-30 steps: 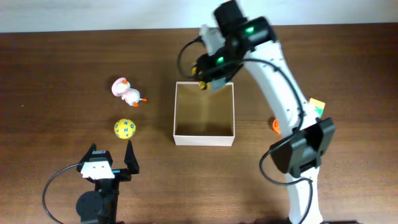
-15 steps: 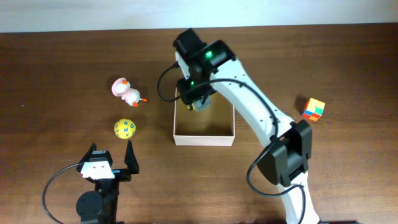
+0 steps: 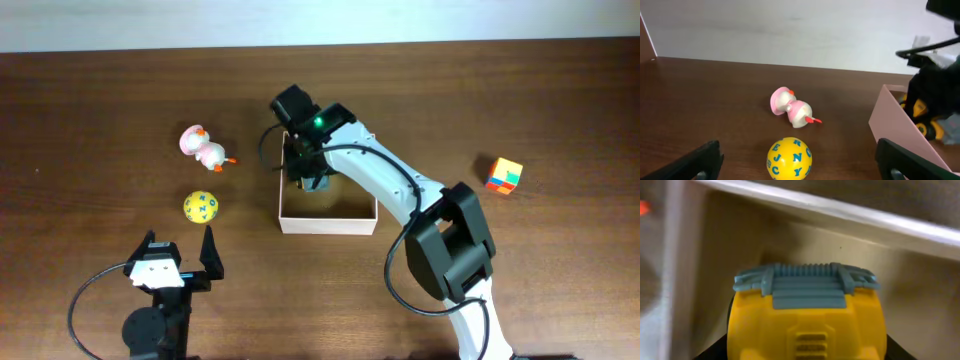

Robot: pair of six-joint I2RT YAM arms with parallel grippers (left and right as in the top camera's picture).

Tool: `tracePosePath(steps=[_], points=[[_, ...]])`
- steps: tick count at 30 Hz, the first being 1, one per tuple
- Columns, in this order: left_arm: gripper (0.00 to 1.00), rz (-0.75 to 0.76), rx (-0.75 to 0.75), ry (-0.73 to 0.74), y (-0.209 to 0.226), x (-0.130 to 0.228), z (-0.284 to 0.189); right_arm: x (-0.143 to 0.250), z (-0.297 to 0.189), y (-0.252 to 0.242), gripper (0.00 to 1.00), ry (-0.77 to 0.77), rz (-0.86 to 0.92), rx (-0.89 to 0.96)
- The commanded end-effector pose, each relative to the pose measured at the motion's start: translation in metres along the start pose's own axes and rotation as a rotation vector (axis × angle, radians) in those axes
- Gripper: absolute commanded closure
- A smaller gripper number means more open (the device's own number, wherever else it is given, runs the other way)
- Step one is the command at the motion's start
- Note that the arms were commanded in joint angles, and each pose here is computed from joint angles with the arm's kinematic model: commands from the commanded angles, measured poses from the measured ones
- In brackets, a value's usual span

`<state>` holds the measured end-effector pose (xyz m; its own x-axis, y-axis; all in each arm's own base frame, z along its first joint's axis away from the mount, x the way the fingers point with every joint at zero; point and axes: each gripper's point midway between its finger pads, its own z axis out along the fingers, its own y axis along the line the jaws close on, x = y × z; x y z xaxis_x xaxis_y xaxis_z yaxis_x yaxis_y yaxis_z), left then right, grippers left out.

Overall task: Pack container
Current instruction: 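Carry the toy truck left over the white box, then lower the truck into the box and open the right gripper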

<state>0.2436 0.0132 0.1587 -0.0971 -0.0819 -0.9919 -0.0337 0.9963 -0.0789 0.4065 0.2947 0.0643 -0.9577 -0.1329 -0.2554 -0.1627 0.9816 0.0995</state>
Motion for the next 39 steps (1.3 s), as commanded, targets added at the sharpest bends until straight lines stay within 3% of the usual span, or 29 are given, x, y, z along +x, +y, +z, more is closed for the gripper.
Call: tracePosePath(steps=[1, 9, 21, 24, 33, 39], points=[[0.01, 0.019, -0.002, -0.005, 0.0003, 0.0008, 0.0001, -0.0071, -0.0068, 0.0026, 0.58, -0.054, 0.078, 0.005], [0.01, 0.019, -0.002, -0.005, 0.0003, 0.0008, 0.0001, -0.0158, -0.0055, 0.0022, 0.58, -0.094, 0.184, 0.006], [0.01, 0.019, -0.002, -0.005, 0.0003, 0.0008, 0.0001, -0.0120, -0.0020, 0.0007, 0.56, -0.083, 0.185, 0.013], [0.01, 0.019, -0.002, -0.005, 0.0003, 0.0008, 0.0001, -0.0107, -0.0008, 0.0001, 0.46, -0.079, 0.185, 0.015], [0.01, 0.019, -0.002, -0.005, 0.0003, 0.0008, 0.0001, -0.0109, -0.0005, 0.0000, 0.33, -0.079, 0.177, 0.015], [0.01, 0.019, -0.002, -0.005, 0.0003, 0.0008, 0.0001, -0.0108, -0.0003, 0.0000, 0.31, -0.079, 0.174, 0.015]])
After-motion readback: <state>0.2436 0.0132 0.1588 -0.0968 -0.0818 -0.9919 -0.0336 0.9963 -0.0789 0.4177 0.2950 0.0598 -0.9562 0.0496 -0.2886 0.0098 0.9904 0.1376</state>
